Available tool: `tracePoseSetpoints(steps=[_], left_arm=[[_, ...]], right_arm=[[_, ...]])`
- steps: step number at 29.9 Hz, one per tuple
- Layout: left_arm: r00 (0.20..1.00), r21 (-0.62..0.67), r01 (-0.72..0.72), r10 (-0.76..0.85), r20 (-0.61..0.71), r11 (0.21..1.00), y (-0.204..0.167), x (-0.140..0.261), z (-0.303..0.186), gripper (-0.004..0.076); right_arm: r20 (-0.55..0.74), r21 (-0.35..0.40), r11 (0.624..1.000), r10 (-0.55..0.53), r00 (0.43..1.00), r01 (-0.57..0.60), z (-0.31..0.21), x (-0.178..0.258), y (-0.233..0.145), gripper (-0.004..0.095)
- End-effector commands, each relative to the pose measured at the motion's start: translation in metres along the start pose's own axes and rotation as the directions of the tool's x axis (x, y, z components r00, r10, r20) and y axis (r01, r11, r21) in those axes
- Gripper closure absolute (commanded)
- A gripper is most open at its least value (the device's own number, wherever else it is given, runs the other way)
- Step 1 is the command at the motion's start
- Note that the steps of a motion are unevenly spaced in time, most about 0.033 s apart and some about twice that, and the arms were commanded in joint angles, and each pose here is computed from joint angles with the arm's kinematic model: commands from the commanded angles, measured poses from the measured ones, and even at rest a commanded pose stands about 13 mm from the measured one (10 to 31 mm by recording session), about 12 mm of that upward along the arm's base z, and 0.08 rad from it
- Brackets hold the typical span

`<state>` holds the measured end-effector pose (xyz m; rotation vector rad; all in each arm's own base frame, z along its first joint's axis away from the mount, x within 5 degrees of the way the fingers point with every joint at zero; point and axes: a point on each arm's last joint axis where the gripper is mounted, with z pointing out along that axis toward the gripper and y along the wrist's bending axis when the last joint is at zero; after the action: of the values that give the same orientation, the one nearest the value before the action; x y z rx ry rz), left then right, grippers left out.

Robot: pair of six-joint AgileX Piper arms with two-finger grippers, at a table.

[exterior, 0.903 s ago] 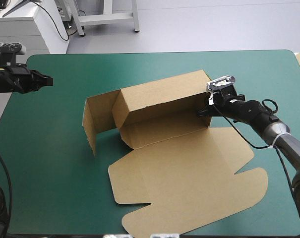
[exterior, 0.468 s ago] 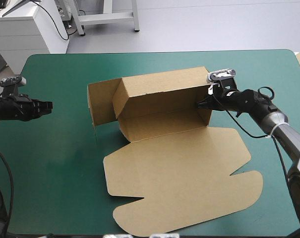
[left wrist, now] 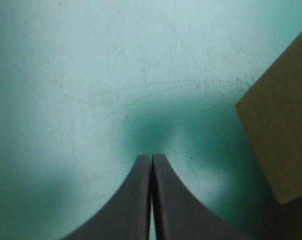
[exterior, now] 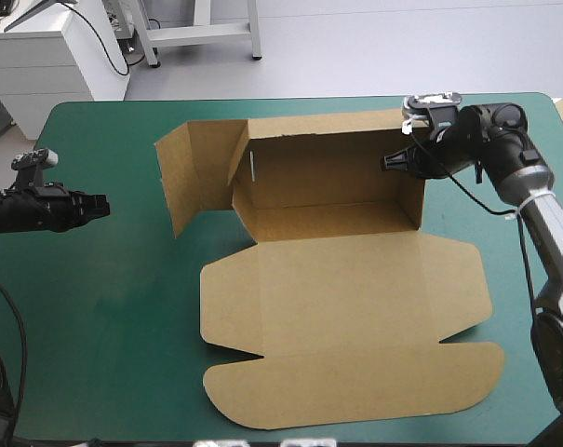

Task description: Fold the box

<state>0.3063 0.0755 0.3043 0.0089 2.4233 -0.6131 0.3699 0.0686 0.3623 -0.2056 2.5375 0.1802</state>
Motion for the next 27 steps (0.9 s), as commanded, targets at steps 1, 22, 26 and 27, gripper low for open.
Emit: tracePoseSetpoints(steps=[1,22,26,27], left_arm=[[0.996,0.022,-0.011,0.010,0.084,1.000,-0.013,-0.009,-0.015,0.0731],[0.995,0.031,-0.002,-0.001,0.104,1.000,-0.014,-0.011,-0.015,0.0732],[0.995,0.042,-0.001,-0.003,0.097,0.999,-0.015,-0.011,-0.015,0.0731],[0.996,0.044,-0.002,-0.003,0.094,0.999,-0.015,-0.010,-0.015,0.0731]], right_arm=[[0.025,-0.008,1.000,0.007,1.000,-0.006,-0.040,-0.013,0.003,0.0921],[-0.184,-0.066,0.996,0.041,0.982,-0.054,-0.040,0.048,0.008,0.0922],[-0.221,-0.067,0.997,0.021,0.975,-0.036,-0.015,0.045,0.006,0.0922],[-0.208,-0.064,0.997,0.025,0.978,-0.039,-0.006,0.042,0.005,0.0922]])
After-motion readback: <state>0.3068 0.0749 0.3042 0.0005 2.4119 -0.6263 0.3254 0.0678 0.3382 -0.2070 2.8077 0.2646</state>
